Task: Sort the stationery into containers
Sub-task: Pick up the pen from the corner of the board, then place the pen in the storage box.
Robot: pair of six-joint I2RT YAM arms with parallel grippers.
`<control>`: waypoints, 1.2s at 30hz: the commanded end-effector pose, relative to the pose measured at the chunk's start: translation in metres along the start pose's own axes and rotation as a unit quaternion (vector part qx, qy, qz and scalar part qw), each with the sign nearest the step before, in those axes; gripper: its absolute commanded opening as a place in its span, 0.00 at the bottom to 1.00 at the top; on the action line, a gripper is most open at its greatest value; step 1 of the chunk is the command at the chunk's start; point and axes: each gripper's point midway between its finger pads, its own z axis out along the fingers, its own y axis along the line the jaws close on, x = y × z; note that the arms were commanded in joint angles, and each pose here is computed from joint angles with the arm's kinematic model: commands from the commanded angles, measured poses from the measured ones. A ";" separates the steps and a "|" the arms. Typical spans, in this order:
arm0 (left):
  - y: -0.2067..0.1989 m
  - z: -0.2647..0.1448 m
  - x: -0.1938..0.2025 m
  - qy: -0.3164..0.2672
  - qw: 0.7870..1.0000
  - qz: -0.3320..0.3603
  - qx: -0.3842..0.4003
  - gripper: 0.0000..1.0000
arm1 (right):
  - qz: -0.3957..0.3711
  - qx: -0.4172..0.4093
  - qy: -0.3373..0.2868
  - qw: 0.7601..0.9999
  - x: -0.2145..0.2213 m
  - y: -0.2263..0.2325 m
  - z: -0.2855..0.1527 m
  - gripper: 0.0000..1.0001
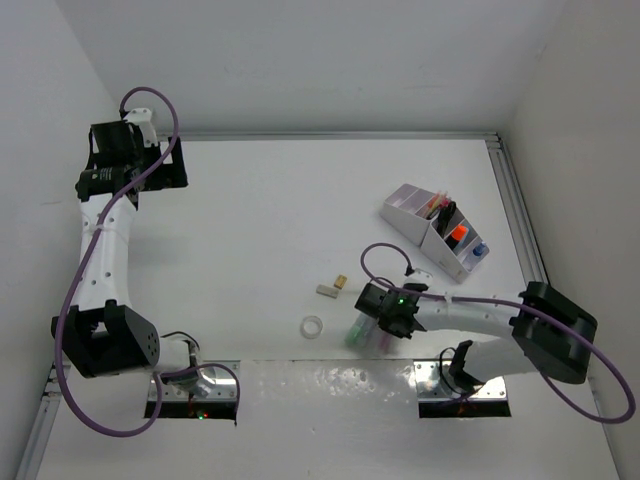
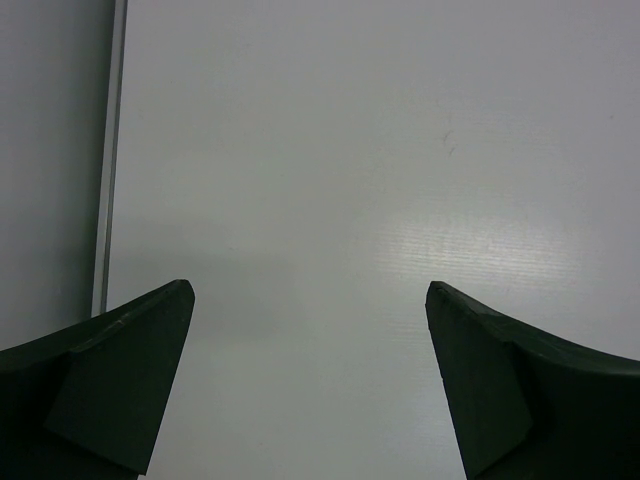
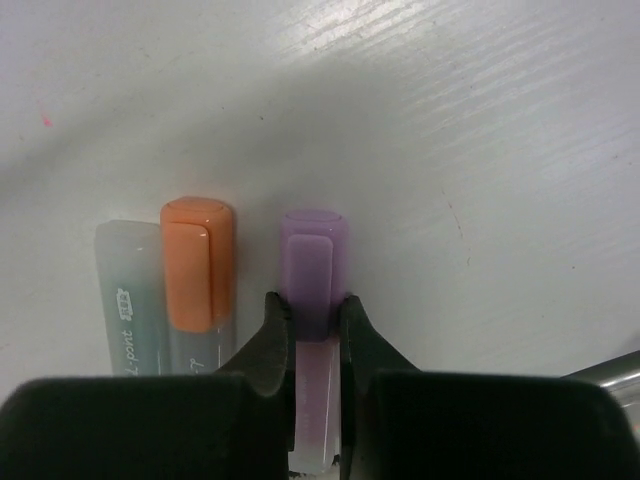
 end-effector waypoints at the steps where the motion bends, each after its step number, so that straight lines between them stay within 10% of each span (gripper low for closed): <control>1: 0.003 -0.007 -0.015 -0.030 1.000 0.001 -0.008 1.00 | -0.020 0.034 -0.009 0.999 -0.005 -0.019 0.003 0.00; 9: 0.003 -0.007 -0.020 -0.031 0.999 0.002 -0.008 1.00 | -0.078 0.005 -0.188 0.979 -0.133 0.011 -0.069 0.00; 18: 0.005 -0.004 -0.022 -0.028 0.999 0.003 -0.015 1.00 | 0.046 0.055 -0.345 0.936 -0.298 -0.030 -0.084 0.00; 36: 0.017 0.013 -0.012 -0.005 1.000 -0.007 -0.024 1.00 | 0.112 0.110 -0.411 0.898 -0.321 -0.082 -0.038 0.00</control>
